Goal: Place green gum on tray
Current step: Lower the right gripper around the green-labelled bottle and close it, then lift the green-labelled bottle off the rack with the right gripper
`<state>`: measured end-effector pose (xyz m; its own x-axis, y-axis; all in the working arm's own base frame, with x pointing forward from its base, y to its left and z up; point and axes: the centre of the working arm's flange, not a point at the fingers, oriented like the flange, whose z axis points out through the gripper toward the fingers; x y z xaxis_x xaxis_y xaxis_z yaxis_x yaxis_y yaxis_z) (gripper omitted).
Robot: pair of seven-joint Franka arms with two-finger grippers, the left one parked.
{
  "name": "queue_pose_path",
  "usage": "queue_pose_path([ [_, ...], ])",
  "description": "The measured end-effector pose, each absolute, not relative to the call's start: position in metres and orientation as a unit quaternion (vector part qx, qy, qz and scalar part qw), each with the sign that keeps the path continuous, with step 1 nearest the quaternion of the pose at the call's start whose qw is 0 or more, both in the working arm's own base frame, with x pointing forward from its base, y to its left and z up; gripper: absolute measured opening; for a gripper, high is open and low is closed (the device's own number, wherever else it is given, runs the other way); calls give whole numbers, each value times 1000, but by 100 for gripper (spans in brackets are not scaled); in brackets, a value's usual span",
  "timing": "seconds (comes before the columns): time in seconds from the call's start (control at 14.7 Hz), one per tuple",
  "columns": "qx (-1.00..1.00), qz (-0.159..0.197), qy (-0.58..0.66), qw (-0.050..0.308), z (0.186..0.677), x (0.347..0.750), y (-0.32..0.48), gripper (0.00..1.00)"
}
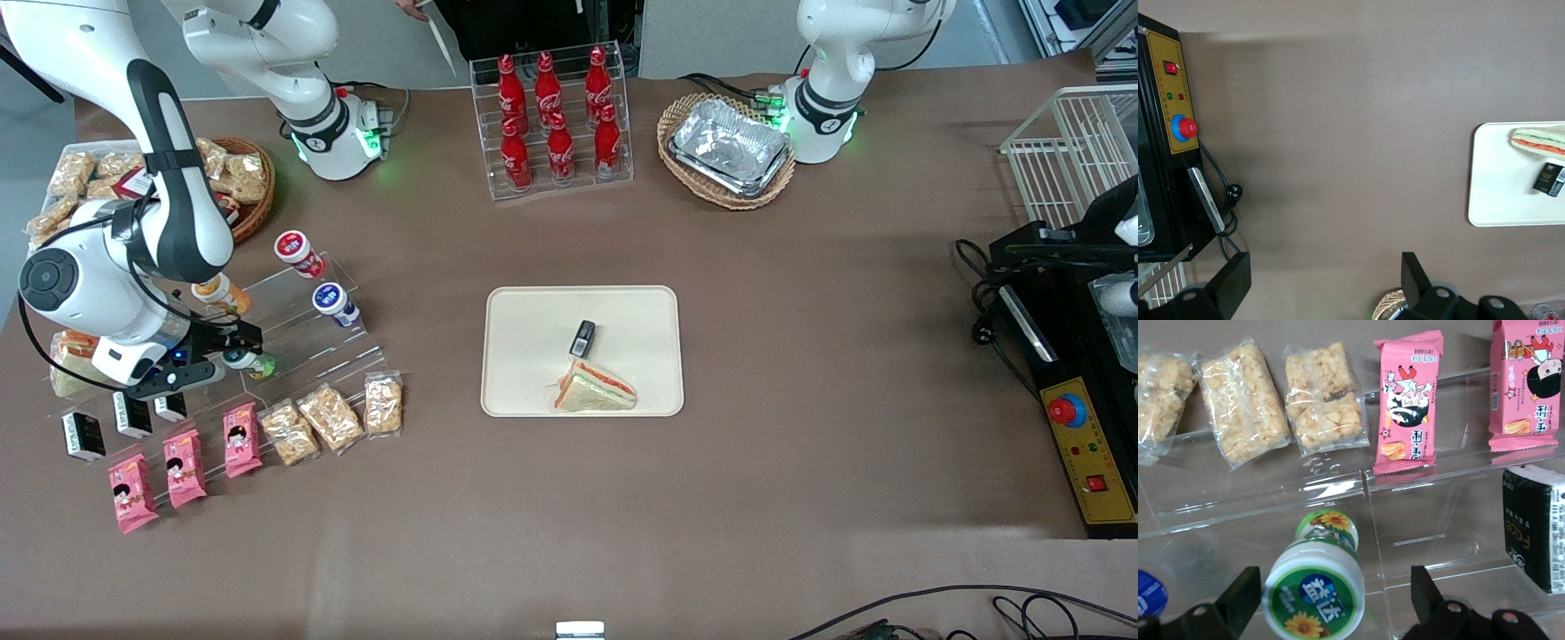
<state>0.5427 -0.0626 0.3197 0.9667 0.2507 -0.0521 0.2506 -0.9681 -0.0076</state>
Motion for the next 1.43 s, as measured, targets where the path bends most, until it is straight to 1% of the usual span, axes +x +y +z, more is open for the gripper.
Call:
queue_pose_path([
  [0.34,-991,35,-130,3,311,537,-57,99],
  [0.41,-990,37,-133,3,309,536,-55,96],
  [0.61,-990,36,-138,3,309,536,-49,66],
  [0.68,-990,36,-139,3,309,536,-48,58],
  [0.95,-990,26,-140,2,320,539,-47,58],
  [1.09,-989,34,-142,7,340,540,-44,58],
  [1.23,-988,44,-147,14,374,541,-39,58],
  [1.43,-986,68,-152,26,441,541,-36,58],
])
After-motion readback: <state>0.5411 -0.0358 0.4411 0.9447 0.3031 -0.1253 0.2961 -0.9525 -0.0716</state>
